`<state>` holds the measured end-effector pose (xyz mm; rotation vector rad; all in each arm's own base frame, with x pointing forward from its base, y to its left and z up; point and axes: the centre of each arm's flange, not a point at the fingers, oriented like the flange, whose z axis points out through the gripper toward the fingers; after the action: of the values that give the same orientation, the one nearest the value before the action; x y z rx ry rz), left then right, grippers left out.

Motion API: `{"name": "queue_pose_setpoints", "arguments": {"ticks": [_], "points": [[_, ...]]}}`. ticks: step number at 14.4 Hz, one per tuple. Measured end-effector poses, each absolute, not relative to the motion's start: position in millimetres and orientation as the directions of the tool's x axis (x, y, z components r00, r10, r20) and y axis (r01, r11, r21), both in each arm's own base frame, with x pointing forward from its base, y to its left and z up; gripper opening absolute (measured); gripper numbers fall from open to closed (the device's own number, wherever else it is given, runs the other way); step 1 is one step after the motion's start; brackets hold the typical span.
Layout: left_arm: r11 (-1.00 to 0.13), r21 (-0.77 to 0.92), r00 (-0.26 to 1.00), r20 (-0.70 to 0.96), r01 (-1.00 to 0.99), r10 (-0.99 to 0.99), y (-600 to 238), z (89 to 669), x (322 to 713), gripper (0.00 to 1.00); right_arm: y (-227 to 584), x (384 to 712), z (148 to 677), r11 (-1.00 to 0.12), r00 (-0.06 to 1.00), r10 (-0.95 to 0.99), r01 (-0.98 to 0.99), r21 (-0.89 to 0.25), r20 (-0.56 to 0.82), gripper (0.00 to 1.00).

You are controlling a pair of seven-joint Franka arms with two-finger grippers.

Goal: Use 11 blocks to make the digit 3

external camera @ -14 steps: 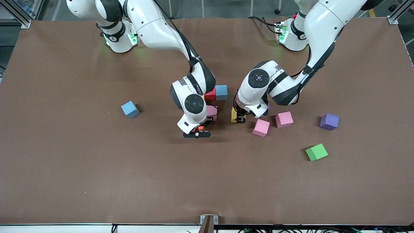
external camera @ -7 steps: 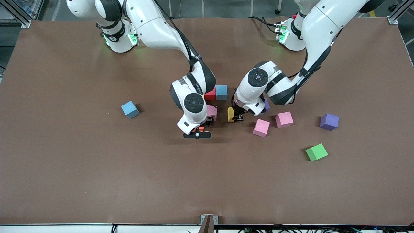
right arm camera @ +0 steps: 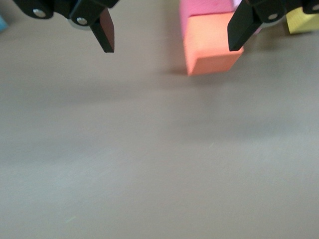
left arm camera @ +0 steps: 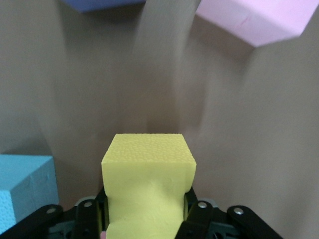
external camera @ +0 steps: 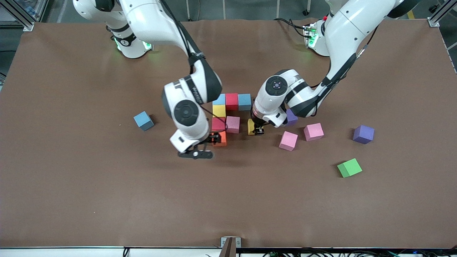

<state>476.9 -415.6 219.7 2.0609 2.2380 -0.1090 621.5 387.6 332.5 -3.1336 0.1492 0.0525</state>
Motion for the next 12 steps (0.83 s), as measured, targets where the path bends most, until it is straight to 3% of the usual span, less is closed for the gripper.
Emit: {"name": "queue_pose_setpoints", "arguments": {"ticks": [5,12], "points": [[0.082,0.018,-0.080,-0.099,0.996,0.992,-432.0,211.2,463.9,0.56,296.4,650.1,368.1,-0.976,0.977,-0.213,-0.212,0.039,-0.013,1.00],[0.065,0.035,-0.062,-0.095,0.997,0.994,-433.5,205.7,470.7,0.56,134.1,654.8,391.2,-0.936,0.925,-0.350,-0.339,0.093,-0.148,1.00]]}}
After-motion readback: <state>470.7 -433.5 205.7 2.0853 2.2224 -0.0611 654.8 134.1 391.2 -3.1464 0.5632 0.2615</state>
